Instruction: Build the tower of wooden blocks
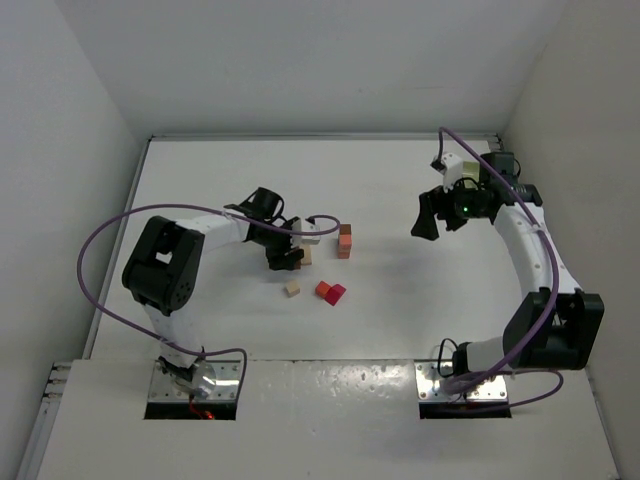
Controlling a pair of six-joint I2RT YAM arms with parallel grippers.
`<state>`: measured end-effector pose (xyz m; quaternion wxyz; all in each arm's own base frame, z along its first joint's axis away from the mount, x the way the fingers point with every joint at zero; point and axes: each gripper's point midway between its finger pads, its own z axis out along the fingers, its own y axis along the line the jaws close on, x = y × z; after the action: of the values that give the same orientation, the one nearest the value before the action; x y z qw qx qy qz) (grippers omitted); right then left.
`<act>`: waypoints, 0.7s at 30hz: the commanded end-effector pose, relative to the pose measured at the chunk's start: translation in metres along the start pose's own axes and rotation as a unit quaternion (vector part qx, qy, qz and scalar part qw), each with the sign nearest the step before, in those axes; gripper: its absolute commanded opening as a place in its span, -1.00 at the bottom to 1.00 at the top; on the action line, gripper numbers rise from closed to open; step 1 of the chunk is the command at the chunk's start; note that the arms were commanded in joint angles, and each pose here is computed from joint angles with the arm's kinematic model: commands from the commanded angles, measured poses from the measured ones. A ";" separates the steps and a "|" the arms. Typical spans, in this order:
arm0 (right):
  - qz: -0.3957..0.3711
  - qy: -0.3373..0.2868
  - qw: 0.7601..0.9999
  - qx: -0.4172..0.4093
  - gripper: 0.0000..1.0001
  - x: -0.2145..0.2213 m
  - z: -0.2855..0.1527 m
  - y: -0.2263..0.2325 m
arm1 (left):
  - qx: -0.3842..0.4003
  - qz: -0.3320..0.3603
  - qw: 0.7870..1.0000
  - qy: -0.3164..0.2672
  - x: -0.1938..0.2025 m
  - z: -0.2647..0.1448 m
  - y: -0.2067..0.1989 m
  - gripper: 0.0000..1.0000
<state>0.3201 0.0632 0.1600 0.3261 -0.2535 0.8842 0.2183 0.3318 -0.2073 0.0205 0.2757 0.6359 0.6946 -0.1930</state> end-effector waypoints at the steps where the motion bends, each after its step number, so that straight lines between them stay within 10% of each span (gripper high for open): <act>1: -0.019 -0.018 1.000 0.003 0.98 -0.007 -0.007 0.002 | -0.010 0.022 0.999 -0.021 -0.018 0.001 0.012 0.05; 21: -0.035 -0.028 0.999 -0.028 0.98 -0.016 -0.002 0.006 | 0.035 0.064 0.989 -0.129 -0.162 -0.070 0.026 -0.24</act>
<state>0.3185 0.0684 0.1621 0.3308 -0.2699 0.8741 0.2318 0.3712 -0.2700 0.1692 0.3651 0.6553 0.6154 -0.2419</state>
